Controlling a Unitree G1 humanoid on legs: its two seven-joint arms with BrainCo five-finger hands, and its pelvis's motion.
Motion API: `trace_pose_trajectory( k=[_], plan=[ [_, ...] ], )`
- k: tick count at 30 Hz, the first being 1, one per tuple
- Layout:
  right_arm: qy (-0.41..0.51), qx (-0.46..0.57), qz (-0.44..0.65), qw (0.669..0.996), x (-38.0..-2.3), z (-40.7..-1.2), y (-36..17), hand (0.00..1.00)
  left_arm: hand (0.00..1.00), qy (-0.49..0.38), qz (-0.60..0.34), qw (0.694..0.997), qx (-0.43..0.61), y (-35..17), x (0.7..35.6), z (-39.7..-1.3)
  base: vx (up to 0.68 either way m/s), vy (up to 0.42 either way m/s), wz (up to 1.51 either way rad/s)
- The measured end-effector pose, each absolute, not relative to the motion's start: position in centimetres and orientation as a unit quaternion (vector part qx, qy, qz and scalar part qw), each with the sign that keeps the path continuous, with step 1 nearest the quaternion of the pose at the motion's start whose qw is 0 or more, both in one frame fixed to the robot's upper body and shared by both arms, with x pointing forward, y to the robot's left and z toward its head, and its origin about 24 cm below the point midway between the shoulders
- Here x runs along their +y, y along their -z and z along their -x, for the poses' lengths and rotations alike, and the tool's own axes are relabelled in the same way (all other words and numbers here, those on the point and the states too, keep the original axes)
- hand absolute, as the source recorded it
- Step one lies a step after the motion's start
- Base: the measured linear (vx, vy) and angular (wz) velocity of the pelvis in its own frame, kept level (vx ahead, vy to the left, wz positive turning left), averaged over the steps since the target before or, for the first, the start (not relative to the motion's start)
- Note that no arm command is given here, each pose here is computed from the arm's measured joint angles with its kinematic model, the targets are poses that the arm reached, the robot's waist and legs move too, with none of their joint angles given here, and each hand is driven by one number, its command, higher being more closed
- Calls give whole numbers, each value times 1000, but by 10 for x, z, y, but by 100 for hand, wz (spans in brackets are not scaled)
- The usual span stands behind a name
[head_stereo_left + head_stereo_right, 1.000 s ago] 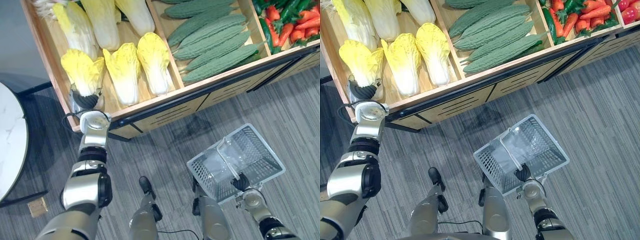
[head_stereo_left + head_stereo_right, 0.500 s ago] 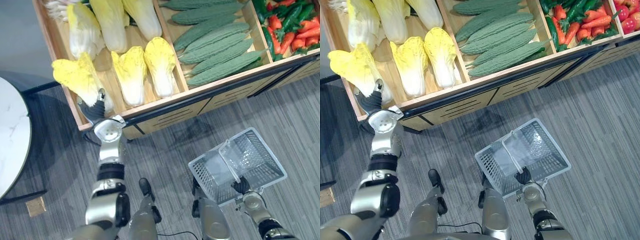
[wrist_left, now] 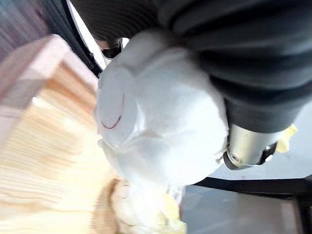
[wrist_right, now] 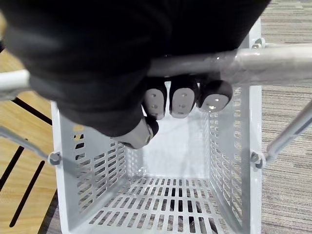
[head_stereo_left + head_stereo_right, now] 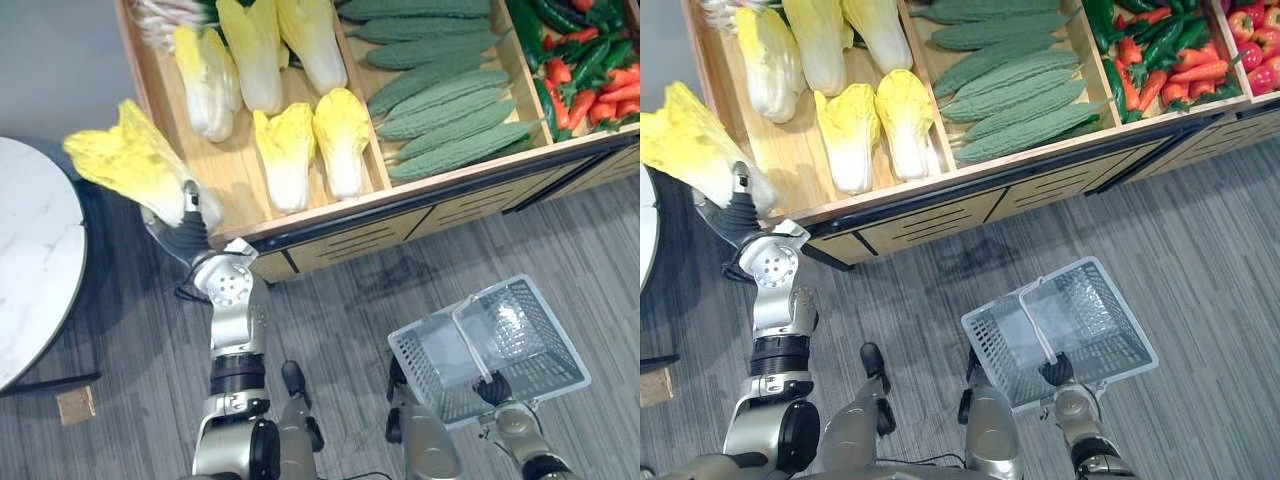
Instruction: Pick vegetable in the basket
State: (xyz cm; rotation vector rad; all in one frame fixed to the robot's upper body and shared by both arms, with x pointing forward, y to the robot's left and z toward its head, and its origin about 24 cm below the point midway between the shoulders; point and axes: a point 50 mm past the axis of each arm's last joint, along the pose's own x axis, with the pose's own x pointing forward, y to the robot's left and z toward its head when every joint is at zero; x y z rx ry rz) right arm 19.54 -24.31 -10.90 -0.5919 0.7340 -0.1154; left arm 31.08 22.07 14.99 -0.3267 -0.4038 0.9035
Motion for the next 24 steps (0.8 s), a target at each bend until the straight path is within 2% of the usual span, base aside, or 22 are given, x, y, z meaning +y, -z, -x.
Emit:
trace_pose_trajectory(
  k=[5,10,15,18,24],
  plan=[
    [49,366,294,882,-244,-184,114,100,100,-439,184,848,-235,-167,215,-301,45,1,3],
    [55,374,291,879,-247,-177,117,100,100,-425,145,850,-275,-178,207,-290,32,4,-5],
    [65,366,309,876,-263,-181,109,100,100,-383,55,871,-303,-177,201,-281,15,13,-46],
    [72,345,344,870,-284,-189,95,100,100,-343,1,883,-322,-176,194,-277,31,-1,-56],
    [20,294,410,863,-295,-207,69,100,100,-278,-49,893,-351,-179,184,-274,64,-30,-64]
  ],
)
